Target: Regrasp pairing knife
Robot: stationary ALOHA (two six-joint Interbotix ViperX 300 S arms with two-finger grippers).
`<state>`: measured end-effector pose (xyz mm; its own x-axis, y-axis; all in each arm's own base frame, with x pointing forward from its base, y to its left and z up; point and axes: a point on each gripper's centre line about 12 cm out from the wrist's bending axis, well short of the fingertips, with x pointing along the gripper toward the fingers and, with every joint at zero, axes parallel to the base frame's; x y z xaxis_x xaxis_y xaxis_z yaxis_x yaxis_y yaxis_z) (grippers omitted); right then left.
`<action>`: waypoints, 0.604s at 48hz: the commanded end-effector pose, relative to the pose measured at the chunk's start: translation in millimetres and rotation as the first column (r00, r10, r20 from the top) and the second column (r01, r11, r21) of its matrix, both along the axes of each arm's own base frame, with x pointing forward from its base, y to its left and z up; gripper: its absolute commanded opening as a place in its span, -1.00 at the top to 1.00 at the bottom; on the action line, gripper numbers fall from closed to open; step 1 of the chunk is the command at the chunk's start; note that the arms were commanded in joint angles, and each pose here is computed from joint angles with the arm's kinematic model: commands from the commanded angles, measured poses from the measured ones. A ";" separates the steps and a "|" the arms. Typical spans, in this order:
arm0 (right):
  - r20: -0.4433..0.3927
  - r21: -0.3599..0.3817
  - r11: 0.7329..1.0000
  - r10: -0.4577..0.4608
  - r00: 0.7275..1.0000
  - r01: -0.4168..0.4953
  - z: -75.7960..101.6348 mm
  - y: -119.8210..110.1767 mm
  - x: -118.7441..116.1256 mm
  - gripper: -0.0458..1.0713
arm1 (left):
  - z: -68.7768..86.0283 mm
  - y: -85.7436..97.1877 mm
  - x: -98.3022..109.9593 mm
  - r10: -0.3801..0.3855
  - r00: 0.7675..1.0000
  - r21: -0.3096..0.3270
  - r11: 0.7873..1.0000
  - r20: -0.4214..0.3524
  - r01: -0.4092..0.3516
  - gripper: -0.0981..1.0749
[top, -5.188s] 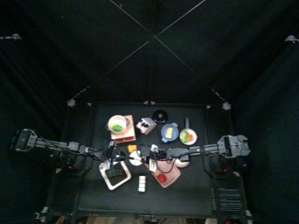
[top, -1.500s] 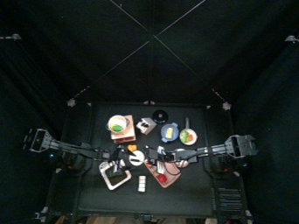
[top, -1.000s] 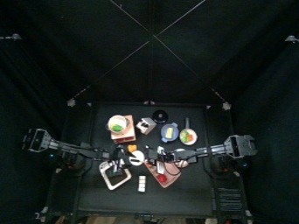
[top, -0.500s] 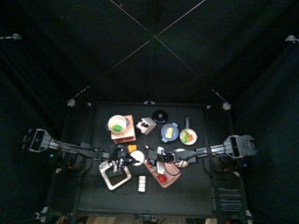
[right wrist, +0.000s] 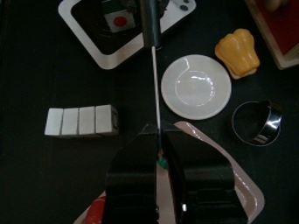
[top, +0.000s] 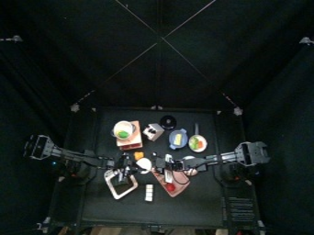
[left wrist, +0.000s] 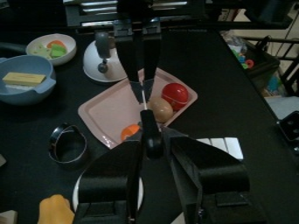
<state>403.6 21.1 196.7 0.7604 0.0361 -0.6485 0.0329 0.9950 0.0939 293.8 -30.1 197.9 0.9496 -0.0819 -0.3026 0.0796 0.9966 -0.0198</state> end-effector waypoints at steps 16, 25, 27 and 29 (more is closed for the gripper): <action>0.040 0.007 1.000 -0.002 0.999 0.002 14.3 0.9 2.4 0.34 | 6.3 -0.9 2.9 0.000 1.000 -0.005 1.000 0.026 0.000 0.02; 0.049 0.004 1.000 0.002 0.999 -0.002 18.0 1.3 1.6 0.34 | 2.1 -0.6 0.1 0.000 1.000 -0.002 1.000 0.014 0.000 0.18; 0.052 0.004 1.000 0.004 0.999 -0.004 19.3 2.0 1.3 0.34 | 1.6 -0.6 -0.3 0.000 1.000 -0.001 1.000 0.012 0.000 0.18; 0.052 0.004 1.000 0.005 0.999 -0.005 19.4 2.5 0.8 0.34 | 0.5 -0.4 -1.0 0.001 1.000 -0.002 1.000 0.009 -0.001 0.18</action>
